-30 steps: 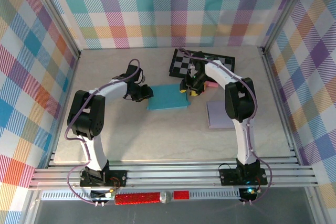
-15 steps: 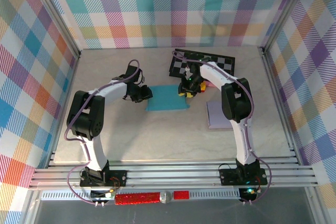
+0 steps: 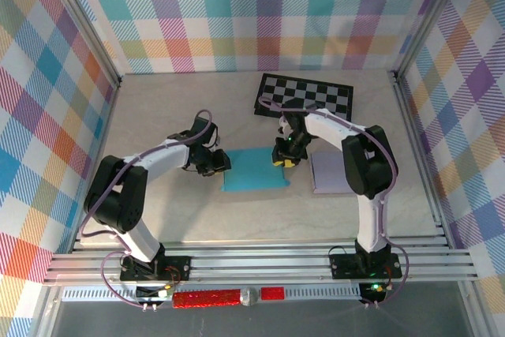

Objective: Fold the paper box

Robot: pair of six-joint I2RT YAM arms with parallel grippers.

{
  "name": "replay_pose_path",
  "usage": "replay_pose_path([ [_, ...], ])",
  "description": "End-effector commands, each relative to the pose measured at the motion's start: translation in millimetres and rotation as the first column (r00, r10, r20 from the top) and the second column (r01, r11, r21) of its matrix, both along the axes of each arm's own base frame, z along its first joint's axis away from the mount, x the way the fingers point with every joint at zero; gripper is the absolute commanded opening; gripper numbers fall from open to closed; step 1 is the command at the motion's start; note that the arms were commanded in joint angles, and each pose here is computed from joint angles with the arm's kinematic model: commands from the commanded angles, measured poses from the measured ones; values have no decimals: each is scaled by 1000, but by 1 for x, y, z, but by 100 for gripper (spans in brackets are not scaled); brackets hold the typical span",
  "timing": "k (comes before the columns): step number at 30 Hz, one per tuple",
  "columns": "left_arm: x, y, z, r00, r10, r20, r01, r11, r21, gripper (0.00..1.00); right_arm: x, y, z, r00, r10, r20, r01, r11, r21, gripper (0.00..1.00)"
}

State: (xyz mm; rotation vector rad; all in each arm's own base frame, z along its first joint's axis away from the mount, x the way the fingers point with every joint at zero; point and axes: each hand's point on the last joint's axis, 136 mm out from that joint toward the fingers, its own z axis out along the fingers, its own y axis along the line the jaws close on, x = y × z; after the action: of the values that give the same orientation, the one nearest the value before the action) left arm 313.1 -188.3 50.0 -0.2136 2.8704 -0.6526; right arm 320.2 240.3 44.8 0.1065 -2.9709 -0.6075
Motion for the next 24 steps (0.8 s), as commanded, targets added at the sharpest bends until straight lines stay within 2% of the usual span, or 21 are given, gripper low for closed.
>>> replay_pose_path([
  [1,-12,-2,-1,999,13,-29,-13,1000,-18,26,-9,-1,-7,1000,0,-14,0,1000,4,31],
  [7,-10,-11,-2,1000,3,-22,-4,1000,-31,24,-12,6,-13,999,2,-34,0,999,37,31],
  [11,-9,-21,-3,1000,4,-19,-5,998,-55,24,-15,12,-17,998,8,-57,-5,999,41,27],
  [16,-17,-18,-13,999,15,-46,-15,1000,3,28,-24,-2,-38,994,-21,-103,13,997,-82,22],
  [19,-21,-9,-15,999,22,-48,-20,999,43,29,-25,-14,-43,995,-35,-97,20,988,-153,28],
  [24,-27,3,-16,999,1,-53,5,994,113,27,-21,-21,-36,998,-12,-55,2,982,-187,35],
])
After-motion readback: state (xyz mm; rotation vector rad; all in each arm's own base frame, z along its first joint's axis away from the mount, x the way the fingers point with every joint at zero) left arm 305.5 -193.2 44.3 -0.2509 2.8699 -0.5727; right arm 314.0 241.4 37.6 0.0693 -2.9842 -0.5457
